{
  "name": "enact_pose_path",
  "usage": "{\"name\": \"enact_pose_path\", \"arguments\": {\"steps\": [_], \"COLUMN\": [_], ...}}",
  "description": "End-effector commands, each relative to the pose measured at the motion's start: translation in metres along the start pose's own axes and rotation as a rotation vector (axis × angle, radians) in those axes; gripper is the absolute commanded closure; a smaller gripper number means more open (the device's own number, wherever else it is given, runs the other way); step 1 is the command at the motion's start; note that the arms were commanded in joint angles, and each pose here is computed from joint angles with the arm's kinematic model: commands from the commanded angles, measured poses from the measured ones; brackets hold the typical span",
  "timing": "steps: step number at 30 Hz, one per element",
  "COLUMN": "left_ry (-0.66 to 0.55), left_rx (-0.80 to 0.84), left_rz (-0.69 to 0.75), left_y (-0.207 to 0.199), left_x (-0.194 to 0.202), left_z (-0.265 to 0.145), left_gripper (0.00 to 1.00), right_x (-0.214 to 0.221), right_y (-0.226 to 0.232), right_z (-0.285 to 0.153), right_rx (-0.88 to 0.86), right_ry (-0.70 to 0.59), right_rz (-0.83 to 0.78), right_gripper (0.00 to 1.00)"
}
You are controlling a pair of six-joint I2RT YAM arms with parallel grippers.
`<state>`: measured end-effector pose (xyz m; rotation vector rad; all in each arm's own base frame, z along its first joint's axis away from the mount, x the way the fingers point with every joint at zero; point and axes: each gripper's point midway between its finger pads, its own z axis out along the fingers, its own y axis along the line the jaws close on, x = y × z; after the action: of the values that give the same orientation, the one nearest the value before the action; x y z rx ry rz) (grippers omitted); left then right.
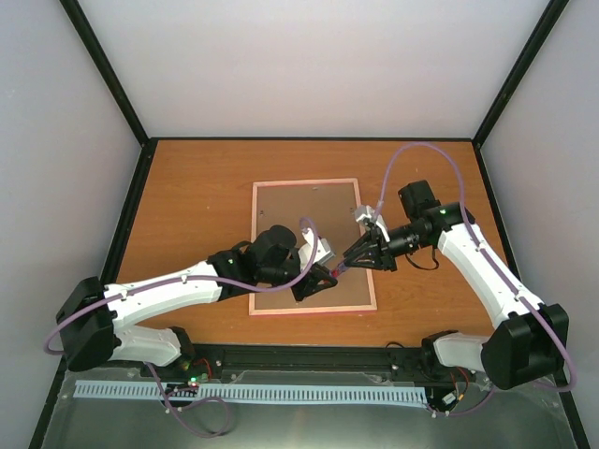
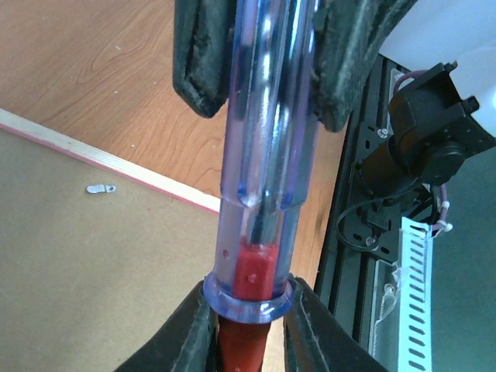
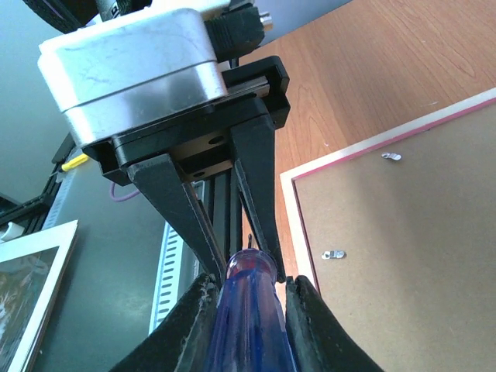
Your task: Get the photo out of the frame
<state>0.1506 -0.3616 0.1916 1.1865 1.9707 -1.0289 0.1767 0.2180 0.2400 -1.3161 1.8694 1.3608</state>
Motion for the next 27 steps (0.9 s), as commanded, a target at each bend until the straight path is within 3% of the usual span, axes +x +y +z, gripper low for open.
{"name": "enact_pose_path", "arguments": {"steps": [1,4,10,12,20,27], "left_ry": [-0.07,-0.07,-0.038,-0.018,0.012,-0.032], "left_rx": [0.035,0.02,-0.225,-0.332,-0.858,-1.059], "left_rz": [0.068,0.065,-0.057,-0.153,-0.747,-0.992], "left_y": [-0.016,-0.013,0.032,0.056,0.184,0.223], "left_x": [-0.026,-0.025,-0.01,0.003,0.097,0.151], "left_z": [-0.006,-0.005,-0.011,-0.021,-0.114,-0.168], "left_gripper": [0.82,0.95,0.99,0.99,0.99,0.99], "right_x": [-0.004,-0.004,-0.01,-0.014,0.016,0.019], "right_y": [0.008,0.008,-0.007,-0.023,-0.065,-0.063], "right_z": [0.002,0.003,-0.009,-0.022,-0.036,-0.032], "right_rx": [-0.048,-0.053,0.001,0.067,0.392,0.364], "right_ry": [-0.037,-0.043,-0.073,-0.116,-0.066,-0.062], "right_rz": [-0.022,-0.02,-0.017,-0.007,-0.011,0.0], "right_gripper": [0.96,0.93,0.44,0.36,0.27,0.27]}}
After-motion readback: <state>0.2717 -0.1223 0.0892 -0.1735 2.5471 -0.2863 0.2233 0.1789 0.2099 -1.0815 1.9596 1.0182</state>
